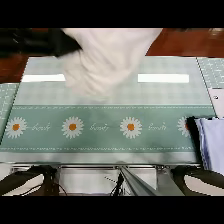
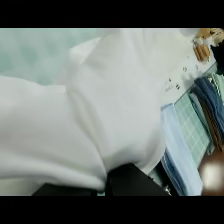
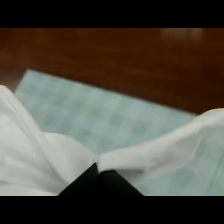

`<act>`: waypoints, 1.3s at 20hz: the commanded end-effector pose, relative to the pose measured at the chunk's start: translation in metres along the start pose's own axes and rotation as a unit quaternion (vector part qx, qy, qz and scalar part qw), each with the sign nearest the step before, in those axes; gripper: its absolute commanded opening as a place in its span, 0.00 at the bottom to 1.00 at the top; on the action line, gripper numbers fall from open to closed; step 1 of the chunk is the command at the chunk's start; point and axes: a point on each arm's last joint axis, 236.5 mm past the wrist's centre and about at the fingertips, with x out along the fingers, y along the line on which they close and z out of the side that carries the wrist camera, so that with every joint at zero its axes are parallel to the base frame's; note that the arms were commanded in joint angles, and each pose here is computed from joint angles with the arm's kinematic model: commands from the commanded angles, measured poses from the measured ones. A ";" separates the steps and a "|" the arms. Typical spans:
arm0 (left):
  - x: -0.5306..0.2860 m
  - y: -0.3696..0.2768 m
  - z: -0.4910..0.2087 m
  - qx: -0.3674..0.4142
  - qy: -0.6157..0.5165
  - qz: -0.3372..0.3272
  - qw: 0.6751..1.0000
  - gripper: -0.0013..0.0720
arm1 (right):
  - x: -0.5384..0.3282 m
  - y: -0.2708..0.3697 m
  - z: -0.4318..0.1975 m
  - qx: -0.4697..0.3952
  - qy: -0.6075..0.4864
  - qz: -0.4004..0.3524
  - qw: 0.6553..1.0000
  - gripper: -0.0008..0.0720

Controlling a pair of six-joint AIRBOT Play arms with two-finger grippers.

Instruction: Fold the shirts.

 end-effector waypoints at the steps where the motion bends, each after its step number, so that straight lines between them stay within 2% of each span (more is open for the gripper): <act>1: -0.069 -0.052 0.036 0.089 -0.028 0.054 0.994 0.05 | -0.111 0.049 0.066 -0.088 -0.120 -0.032 0.988 0.05; 3: -0.092 -0.075 0.020 0.125 0.001 0.067 0.990 0.05 | -0.157 0.071 0.063 -0.123 -0.148 -0.044 0.980 0.05; 7: -0.120 -0.100 -0.029 0.148 0.059 0.076 0.984 0.05 | -0.235 0.089 0.037 -0.168 -0.177 -0.097 0.965 0.05; 10: -0.142 -0.125 -0.051 0.169 0.060 0.079 0.981 0.05 | -0.280 0.108 0.017 -0.186 -0.191 -0.111 0.957 0.05; 14: -0.143 -0.147 -0.081 0.168 0.082 0.052 0.981 0.05 | -0.297 0.113 -0.019 -0.182 -0.149 -0.116 0.965 0.05; 17: -0.110 -0.140 -0.122 0.134 0.164 0.004 0.977 0.05 | -0.275 0.096 -0.039 -0.162 -0.096 -0.119 0.975 0.05; 19: -0.070 -0.125 -0.138 0.124 0.188 -0.023 0.974 0.05 | -0.240 0.069 -0.058 -0.137 -0.042 -0.128 0.981 0.05; 20: -0.048 -0.106 -0.139 0.112 0.185 -0.009 0.976 0.05 | -0.218 0.046 -0.070 -0.117 -0.010 -0.142 0.983 0.05; 23: 0.010 -0.011 -0.128 0.085 0.175 0.104 0.975 0.05 | -0.149 -0.013 -0.088 -0.074 0.063 -0.172 0.980 0.04; 26: 0.070 0.060 -0.123 0.061 0.180 0.148 0.971 0.05 | -0.068 -0.063 -0.090 -0.046 0.105 -0.173 0.978 0.04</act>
